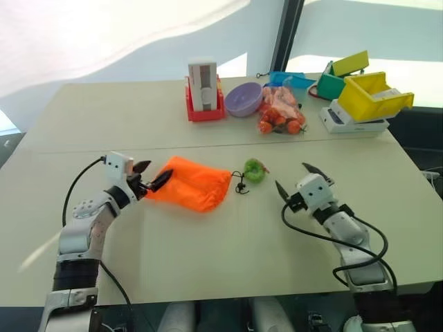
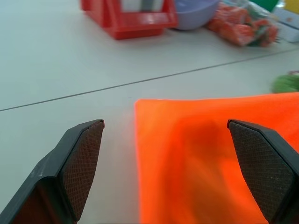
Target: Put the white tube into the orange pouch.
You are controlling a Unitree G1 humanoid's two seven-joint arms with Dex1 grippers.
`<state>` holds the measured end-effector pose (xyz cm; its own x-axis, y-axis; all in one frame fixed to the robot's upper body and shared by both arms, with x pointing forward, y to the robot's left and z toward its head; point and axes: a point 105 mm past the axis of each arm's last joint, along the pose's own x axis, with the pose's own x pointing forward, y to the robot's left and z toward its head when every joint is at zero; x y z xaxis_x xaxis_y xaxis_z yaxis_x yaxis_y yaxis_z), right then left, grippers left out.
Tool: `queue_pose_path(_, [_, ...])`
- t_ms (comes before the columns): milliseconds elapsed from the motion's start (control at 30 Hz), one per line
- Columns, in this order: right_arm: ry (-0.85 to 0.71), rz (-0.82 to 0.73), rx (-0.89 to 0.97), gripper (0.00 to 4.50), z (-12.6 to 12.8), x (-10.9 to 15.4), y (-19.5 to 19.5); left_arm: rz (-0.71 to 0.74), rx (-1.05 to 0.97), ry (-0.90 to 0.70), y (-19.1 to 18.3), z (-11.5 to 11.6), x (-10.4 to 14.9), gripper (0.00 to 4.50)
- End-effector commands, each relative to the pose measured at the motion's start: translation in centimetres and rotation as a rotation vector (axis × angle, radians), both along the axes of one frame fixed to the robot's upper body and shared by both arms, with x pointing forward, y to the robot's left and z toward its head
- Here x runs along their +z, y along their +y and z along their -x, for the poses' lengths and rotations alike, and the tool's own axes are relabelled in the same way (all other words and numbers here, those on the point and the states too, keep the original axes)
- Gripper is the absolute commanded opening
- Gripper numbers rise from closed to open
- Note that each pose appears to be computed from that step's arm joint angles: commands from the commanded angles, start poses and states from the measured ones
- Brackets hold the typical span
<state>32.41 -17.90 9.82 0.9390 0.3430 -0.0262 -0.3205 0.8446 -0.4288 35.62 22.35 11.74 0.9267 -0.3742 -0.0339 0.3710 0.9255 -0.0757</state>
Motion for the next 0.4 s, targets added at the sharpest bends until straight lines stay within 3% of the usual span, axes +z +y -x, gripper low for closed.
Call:
queue_pose_path(33, [-0.02, -0.079, 0.01, 4.43, 0.0, 1.4, 0.0, -0.012, 0.15, -0.033, 2.3, 0.0, 0.1, 4.5])
queue_pose_path(400, [0.038, -0.222, 0.048, 4.43, -0.1, 0.5, 0.4, -0.062, 0.299, -0.035, 3.0, 0.2, -1.2, 4.5])
